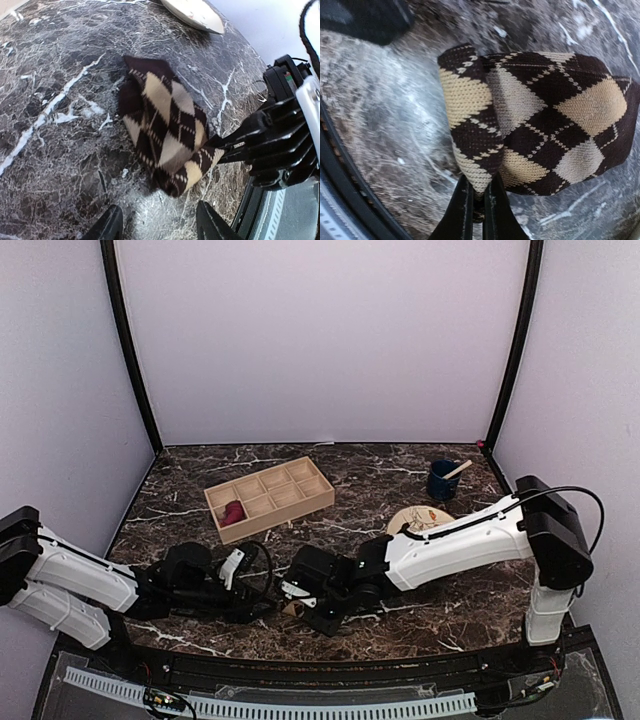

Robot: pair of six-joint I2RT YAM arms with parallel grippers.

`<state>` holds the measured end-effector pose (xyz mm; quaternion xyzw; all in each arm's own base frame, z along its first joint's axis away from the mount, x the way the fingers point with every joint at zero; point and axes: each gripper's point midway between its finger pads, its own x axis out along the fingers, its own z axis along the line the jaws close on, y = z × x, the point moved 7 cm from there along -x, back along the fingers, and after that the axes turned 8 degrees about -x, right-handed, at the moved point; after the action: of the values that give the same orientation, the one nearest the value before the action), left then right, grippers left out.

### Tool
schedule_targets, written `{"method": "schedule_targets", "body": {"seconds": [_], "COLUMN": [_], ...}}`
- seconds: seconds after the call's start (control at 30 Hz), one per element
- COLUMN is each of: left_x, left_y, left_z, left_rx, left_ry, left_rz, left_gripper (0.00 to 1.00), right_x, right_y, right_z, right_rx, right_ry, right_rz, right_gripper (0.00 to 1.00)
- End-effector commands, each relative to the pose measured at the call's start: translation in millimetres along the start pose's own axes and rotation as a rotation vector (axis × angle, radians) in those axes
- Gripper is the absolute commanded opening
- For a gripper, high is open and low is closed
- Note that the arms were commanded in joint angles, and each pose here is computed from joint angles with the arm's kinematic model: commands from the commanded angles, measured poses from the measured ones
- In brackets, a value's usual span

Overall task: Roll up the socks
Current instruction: Roll the sock at the corner of the board.

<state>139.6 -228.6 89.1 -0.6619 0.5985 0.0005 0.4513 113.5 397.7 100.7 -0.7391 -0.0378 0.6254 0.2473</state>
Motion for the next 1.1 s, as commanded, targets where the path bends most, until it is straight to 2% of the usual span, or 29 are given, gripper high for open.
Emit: {"method": "schedule_targets", "body": {"seconds": [0.0, 0.23, 0.57, 1.07], "left_x": [-4.1, -4.0, 9.0, 30.3], "left_y": [-6.4, -4.5, 0.0, 10.9], "left_z": [-10.5, -16.0, -26.7, -43.7], "left_rx": [0.099, 0.139, 0.23, 0.583], "left_ry": [0.087, 0.136, 0.183, 0.071], "left_rz": [-0.056, -0.052, 0.018, 0.047], "left_gripper": [0.52, 0.53, 0.53, 0.47], "right_x": [1.0, 5.5, 10.7, 17.2], "right_y": [-2.2, 2.9, 4.8, 11.9], "right_z": [-3.9, -18.8, -24.2, -35.8], "right_rx": [0.075, 0.178, 0.262, 0.305], "right_ry": [-0.181, -0.344, -0.577, -0.666], "right_rz": [0.032, 0.014, -0.026, 0.009], "right_gripper": [0.0, 0.0, 0.0, 0.0]}}
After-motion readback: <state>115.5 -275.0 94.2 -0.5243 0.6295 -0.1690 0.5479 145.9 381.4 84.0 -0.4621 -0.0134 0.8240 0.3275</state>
